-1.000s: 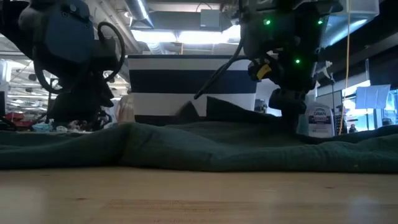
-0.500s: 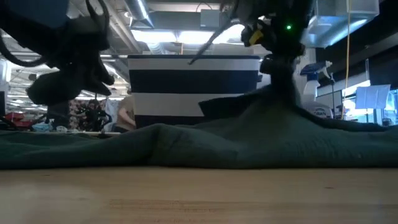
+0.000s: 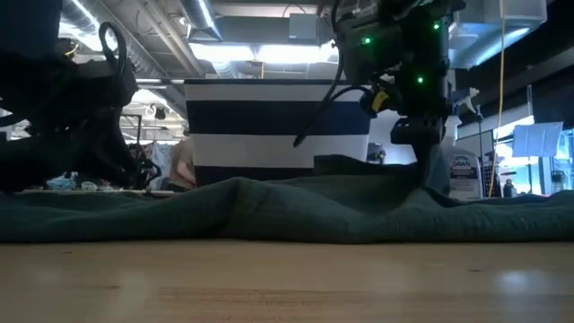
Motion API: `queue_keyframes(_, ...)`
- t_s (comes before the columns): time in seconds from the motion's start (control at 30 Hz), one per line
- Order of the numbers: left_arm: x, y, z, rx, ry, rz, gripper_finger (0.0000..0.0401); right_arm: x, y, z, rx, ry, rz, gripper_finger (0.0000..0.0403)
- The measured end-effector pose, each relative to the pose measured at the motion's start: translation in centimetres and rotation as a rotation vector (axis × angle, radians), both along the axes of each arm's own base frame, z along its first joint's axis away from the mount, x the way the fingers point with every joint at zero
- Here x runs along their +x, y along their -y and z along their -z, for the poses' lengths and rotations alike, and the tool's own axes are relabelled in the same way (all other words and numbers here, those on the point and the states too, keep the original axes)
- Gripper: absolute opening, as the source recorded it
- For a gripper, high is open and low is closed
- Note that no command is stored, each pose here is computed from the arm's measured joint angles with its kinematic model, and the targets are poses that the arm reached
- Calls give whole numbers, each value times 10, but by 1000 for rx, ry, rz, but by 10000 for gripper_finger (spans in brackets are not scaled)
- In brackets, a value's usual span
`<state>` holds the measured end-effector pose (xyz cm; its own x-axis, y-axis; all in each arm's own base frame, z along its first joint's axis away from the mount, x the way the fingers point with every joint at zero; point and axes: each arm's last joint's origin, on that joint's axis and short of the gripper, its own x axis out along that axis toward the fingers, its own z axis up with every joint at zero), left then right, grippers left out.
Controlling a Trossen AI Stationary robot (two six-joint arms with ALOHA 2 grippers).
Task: Fold Laundry from Bin
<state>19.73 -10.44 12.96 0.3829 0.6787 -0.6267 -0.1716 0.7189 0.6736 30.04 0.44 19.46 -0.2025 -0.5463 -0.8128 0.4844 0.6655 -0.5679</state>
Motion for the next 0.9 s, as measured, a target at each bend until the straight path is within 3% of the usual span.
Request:
queue_keyframes(0.27, 1, 2, 2, -20, -6, 28, 120, 6, 13, 1, -14, 62, 24, 177)
queue_keyframes(0.47, 12, 11, -13, -101, -60, 46, 120, 13, 13, -19, 215, 16, -21, 177)
queue_keyframes(0.77, 22, 16, -23, -85, 25, 47, 120, 21, 16, -42, 95, 103, -114, 177)
queue_keyframes(0.9, 17, 13, -10, -105, 48, 45, 120, 29, 8, -41, 171, 193, -123, 177)
